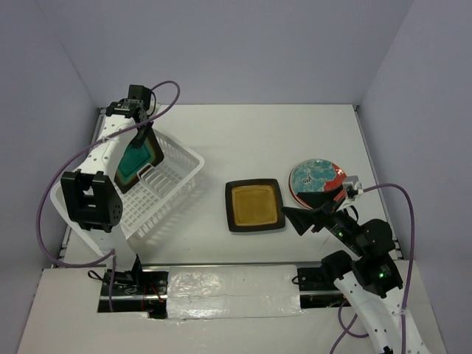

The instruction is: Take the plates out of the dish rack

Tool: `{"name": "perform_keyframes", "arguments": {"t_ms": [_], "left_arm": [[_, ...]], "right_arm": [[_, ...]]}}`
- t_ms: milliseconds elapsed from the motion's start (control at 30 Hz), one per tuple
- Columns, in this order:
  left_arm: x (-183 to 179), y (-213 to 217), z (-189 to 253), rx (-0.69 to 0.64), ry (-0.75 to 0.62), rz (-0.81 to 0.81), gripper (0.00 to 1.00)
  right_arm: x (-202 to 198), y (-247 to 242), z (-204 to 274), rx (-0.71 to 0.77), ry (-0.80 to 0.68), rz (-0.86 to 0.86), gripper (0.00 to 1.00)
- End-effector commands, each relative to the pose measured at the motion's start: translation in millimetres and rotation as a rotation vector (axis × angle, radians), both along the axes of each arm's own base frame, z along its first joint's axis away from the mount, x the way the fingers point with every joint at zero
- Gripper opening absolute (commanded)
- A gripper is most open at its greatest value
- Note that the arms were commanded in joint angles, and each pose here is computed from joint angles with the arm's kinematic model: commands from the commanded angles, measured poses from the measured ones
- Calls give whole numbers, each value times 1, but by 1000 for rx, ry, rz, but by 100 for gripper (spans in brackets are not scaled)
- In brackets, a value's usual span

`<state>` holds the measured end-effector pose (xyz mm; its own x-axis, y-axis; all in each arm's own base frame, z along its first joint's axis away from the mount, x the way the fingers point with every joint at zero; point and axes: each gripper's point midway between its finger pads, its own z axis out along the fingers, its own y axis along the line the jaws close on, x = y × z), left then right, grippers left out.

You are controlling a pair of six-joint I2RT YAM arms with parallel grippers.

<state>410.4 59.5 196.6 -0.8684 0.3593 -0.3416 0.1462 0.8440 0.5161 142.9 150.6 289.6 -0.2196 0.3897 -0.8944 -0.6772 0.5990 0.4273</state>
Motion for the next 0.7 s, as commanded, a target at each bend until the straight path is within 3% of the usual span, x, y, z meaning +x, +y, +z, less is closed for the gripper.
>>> {"name": "perform_keyframes", "arguments": {"t_ms": [0,167,267,433,667], "left_arm": [[7,-7,1,-34,-11,-21,48],[4,-6,1,-25,-1,-19,37],[4,-3,9,-13,-13,-10,18],[4,-2,19,-7,-25,-5,1],[0,1,21,17,-23,-12,0]], "right_arm": [[-7,-3,18,11,-60,-1,95],[-7,-3,17,9,-58,-4,95],[-6,-4,18,9,-59,-6,95],[-5,-5,18,8,-60,-20,95],[-3,-6,17,7,-57,-26,95]]}}
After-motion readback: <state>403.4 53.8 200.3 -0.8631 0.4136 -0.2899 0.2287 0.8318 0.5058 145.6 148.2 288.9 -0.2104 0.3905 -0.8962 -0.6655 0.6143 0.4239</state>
